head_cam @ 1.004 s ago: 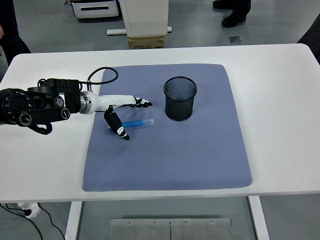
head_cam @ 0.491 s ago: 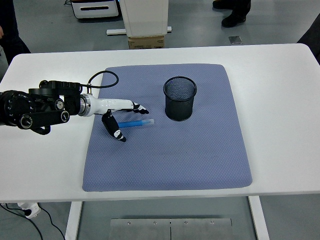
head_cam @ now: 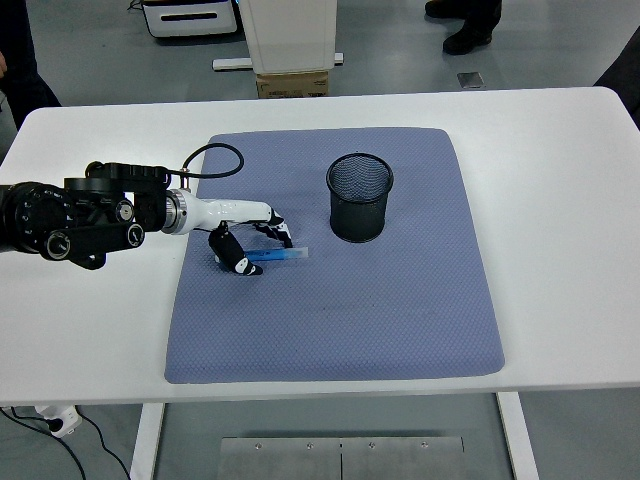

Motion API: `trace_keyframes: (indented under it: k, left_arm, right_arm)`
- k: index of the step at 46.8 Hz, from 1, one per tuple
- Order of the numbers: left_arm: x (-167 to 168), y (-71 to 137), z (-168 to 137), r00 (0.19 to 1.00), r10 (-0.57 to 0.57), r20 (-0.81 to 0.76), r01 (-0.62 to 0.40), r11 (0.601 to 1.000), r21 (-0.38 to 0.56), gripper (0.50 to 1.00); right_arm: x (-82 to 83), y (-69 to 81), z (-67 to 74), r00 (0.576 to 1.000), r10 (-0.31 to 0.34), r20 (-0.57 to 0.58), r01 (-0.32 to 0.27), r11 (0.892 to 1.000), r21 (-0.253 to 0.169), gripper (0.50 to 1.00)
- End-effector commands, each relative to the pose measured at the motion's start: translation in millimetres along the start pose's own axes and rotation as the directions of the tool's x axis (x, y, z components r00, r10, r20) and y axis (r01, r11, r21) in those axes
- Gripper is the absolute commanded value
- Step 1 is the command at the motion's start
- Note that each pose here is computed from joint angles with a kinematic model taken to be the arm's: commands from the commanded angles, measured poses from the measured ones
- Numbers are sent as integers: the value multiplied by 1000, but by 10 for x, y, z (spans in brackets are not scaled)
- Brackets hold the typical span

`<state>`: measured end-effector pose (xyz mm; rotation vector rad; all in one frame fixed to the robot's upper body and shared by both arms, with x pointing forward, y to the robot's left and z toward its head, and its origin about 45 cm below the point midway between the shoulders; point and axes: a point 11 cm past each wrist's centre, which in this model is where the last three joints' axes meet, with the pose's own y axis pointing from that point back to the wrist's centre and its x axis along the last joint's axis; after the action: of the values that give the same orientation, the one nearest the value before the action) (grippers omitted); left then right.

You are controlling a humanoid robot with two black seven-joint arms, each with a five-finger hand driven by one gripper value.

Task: Left hand places marker in pen holder

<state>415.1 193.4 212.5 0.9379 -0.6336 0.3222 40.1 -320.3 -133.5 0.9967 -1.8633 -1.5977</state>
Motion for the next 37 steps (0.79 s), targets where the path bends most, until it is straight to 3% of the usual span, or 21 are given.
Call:
trace_keyframes:
  k: [1, 16, 25, 37]
  left_arm:
    - [-9, -4, 1, 1000, -3, 1, 3, 1000, 0, 672]
    - [-24, -17, -3, 1000, -9, 22, 9, 1000, 2, 622]
    - [-18, -19, -8, 999, -10, 34, 10, 1000, 5, 555]
    - [-32, -21, -11, 999, -13, 36, 13, 1000, 3, 552]
  right_arm:
    - [0, 0, 0, 1000, 0, 0, 0, 1000, 0, 1000]
    - [0, 0, 0, 1000, 0, 0, 0, 1000, 0, 1000]
    - [0, 0, 0, 1000, 0, 0, 0, 1000, 0, 1000]
    - [0, 0, 0, 1000, 0, 0, 0, 1000, 0, 1000]
